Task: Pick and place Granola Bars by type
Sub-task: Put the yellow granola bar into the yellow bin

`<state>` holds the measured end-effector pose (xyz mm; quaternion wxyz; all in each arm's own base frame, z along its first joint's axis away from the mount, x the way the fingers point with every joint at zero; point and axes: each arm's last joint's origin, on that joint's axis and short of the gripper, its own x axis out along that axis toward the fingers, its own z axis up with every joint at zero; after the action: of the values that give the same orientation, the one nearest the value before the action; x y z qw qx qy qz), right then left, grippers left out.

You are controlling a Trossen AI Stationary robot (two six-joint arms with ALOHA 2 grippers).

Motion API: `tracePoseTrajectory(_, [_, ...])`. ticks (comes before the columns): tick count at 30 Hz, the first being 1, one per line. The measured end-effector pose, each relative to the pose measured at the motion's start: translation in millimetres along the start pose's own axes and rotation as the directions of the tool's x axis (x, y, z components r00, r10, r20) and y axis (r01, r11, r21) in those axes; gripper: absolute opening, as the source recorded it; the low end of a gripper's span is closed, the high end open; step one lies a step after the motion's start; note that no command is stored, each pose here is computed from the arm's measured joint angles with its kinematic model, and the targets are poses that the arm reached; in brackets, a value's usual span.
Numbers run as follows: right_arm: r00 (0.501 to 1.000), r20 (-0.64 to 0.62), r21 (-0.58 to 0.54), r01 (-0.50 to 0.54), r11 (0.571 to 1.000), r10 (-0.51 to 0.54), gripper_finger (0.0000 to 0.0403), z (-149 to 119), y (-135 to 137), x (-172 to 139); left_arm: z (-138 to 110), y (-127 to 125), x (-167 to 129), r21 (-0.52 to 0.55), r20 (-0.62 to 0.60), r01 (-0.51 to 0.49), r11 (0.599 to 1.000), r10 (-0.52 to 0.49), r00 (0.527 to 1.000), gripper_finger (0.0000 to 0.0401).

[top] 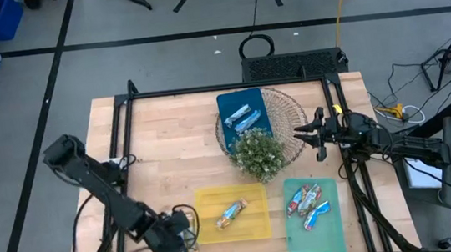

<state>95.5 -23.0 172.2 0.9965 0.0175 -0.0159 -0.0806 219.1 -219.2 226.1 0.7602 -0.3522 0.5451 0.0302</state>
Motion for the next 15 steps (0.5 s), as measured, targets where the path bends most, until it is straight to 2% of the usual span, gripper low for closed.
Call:
tracePoseTrajectory(3, [1.0, -0.005, 0.0, 0.0, 1.0, 0.0, 0.0093, -0.4, 0.0, 0.2, -13.3, 6.9, 14.5, -0.118, -0.077, -0.111, 0.987, 0.102, 0.992, 0.0004])
tracePoseTrajectory(7, [1.0, -0.006, 0.001, 0.0, 1.0, 0.0, 0.0093, -0.5, 0.0, 0.3, -28.6, 13.6, 27.0, -0.236, -0.144, -0.233, 0.943, 0.204, 0.968, 0.0009])
tracePoseTrajectory(15, [1.0, -0.006, 0.0, 0.0, 1.0, 0.0, 0.0093, -0.5, -0.1, 0.3, -58.1, 18.1, 25.4, -0.373, -0.184, -0.338, 0.864, 0.288, 0.94, 0.0004])
